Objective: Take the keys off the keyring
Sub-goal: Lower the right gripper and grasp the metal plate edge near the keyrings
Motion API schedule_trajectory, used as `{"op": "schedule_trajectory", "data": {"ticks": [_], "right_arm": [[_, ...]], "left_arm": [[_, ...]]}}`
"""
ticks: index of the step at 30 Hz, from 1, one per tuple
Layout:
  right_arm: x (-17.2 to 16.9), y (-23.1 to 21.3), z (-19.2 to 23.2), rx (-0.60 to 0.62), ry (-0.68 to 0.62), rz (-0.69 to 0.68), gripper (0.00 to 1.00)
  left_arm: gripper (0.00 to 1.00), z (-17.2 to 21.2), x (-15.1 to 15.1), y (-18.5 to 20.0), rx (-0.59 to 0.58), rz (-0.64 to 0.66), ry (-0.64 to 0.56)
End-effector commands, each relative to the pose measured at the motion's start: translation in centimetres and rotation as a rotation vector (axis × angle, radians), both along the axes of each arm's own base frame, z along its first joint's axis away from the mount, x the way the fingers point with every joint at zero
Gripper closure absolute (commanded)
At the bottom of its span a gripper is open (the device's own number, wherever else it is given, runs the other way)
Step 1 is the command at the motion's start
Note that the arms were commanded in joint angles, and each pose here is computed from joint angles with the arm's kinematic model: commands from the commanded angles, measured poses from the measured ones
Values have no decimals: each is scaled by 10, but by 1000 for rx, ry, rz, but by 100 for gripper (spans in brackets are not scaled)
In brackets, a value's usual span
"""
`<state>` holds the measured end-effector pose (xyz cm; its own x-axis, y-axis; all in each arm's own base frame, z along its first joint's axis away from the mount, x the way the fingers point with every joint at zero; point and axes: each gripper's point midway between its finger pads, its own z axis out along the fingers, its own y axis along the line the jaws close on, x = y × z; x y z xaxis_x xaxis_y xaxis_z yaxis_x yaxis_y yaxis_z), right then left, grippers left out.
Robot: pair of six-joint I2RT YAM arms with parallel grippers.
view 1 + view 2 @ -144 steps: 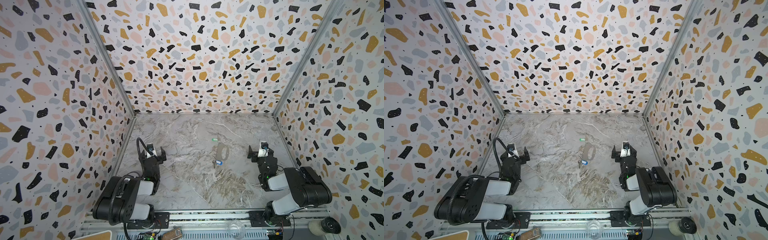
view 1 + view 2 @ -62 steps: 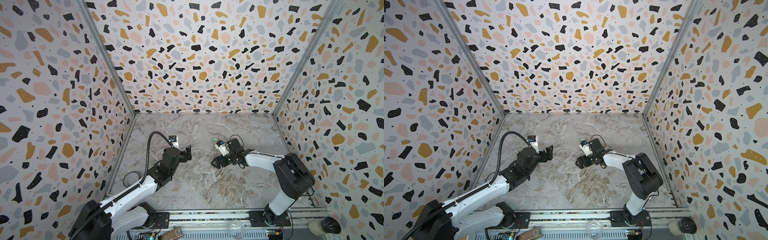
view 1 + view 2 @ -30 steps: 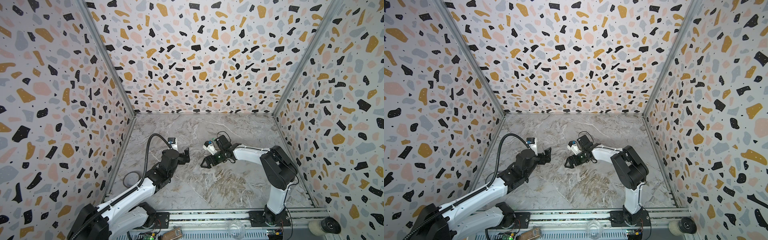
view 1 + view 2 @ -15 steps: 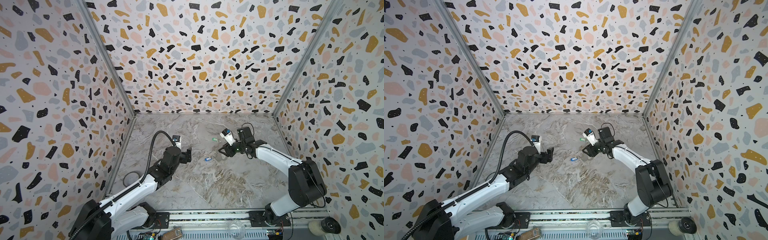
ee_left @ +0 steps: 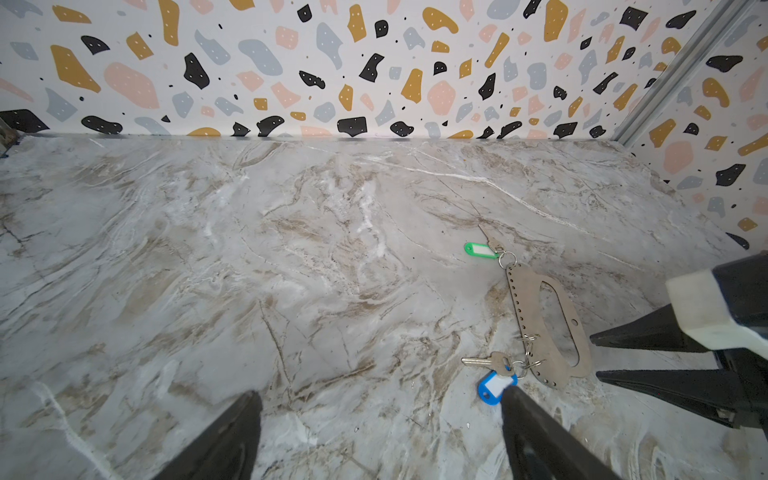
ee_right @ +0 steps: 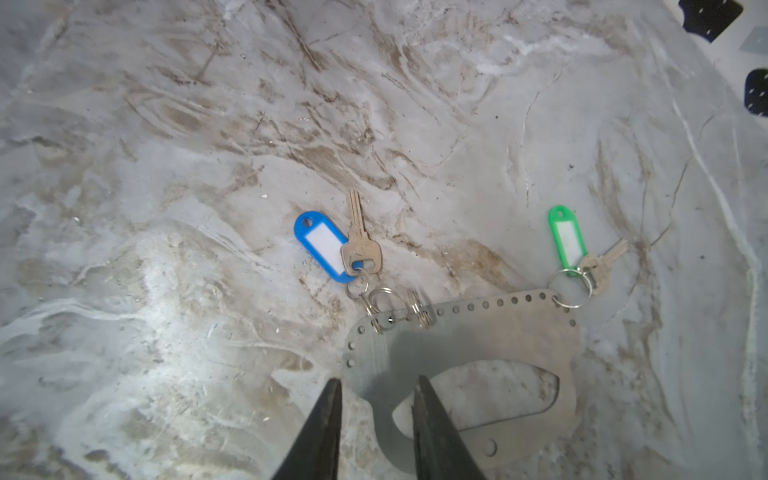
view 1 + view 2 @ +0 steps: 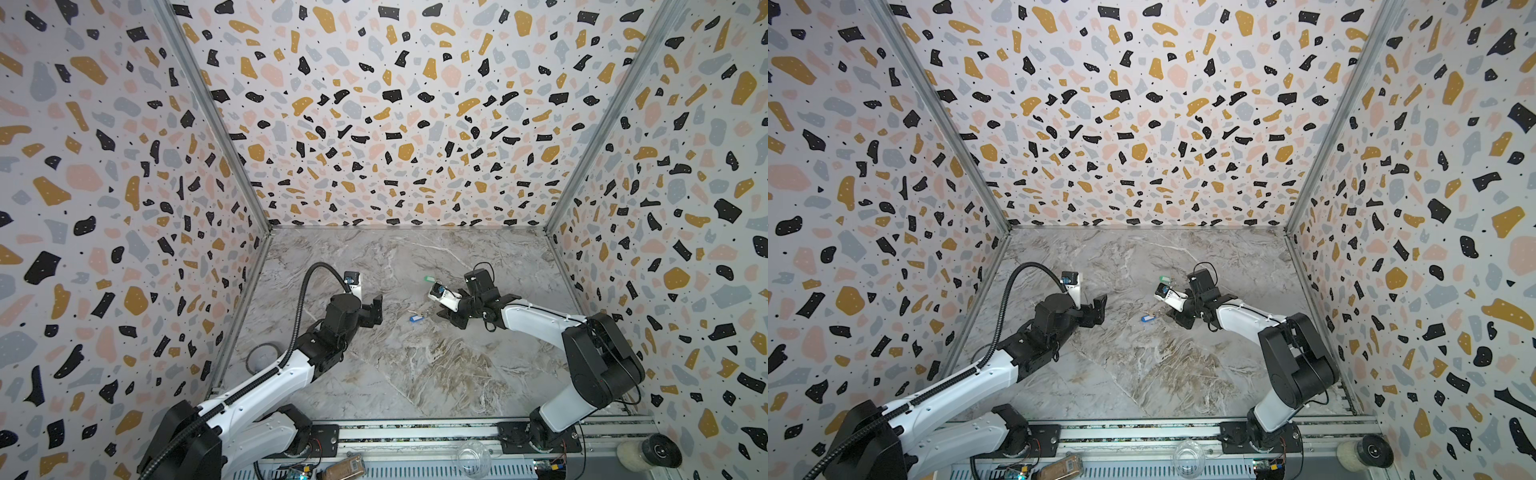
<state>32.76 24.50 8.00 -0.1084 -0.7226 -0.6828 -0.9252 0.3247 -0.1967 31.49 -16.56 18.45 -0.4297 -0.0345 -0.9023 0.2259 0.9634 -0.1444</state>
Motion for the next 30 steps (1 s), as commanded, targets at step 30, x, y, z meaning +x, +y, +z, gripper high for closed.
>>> {"op": "schedule_trajectory", "data": {"ticks": [30], "right_arm": [[16, 20, -33, -240, -208, 207, 74]], "left_arm": [[6, -3, 6, 5, 62, 26, -37]]}}
